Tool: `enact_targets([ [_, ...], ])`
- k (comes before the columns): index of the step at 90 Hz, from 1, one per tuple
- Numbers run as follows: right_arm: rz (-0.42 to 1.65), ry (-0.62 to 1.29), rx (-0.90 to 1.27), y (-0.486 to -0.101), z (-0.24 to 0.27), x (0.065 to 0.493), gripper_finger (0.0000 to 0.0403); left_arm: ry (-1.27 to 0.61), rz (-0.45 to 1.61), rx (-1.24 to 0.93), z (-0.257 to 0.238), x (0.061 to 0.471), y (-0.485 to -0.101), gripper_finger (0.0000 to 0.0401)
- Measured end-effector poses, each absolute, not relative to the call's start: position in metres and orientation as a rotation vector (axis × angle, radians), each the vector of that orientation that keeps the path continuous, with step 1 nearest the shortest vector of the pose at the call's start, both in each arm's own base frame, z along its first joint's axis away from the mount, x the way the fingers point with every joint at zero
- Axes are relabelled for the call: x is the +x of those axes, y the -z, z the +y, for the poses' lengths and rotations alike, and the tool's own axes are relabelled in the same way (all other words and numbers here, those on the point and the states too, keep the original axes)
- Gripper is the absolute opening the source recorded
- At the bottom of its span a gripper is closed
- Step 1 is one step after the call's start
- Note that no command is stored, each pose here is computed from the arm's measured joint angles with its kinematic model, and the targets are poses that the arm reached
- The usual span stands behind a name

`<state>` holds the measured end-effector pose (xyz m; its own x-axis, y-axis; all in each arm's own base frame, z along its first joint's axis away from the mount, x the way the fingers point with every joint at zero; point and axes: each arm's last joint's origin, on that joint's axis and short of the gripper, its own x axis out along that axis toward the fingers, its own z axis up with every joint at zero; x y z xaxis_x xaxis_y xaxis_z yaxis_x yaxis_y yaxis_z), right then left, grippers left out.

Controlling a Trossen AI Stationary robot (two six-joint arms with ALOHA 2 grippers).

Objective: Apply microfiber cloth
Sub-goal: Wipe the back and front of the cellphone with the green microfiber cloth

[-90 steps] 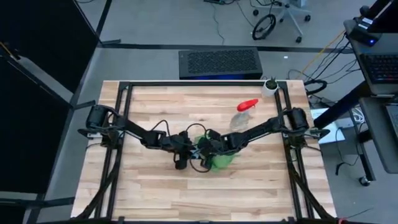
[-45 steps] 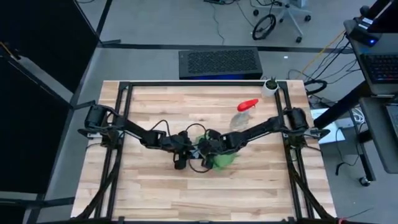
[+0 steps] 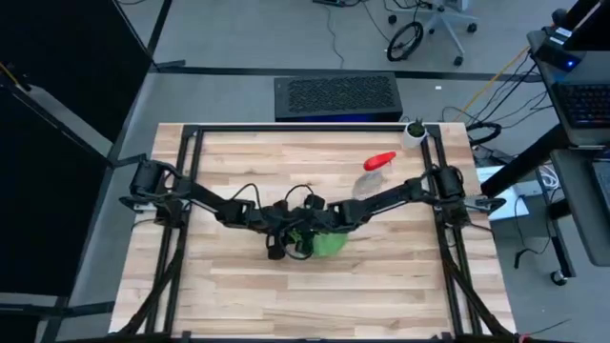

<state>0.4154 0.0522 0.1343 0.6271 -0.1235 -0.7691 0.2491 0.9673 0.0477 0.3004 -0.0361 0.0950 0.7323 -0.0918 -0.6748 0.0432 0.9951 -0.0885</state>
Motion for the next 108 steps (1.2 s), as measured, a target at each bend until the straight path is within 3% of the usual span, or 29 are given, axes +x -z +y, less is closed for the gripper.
enact_targets([
  [15,0.982,0.245,0.153,-0.124,0.059,0.401,0.0000,0.076,0.746,-0.064,-0.036,0.300,-0.095,0.0184],
  [49,1.072,0.246,0.099,-0.150,0.058,0.380,0.0000,0.076,0.744,-0.066,-0.036,0.301,-0.095,0.0184],
  [76,0.846,0.215,0.122,-0.179,0.052,0.392,0.0000,0.077,0.743,-0.062,-0.036,0.301,-0.095,0.0184],
  [90,0.797,0.205,0.127,-0.164,0.054,0.405,0.0000,0.081,0.743,-0.053,-0.036,0.300,-0.095,0.0184],
  [108,0.886,0.233,0.124,-0.127,0.057,0.409,0.0000,0.083,0.745,-0.048,-0.036,0.300,-0.095,0.0184],
])
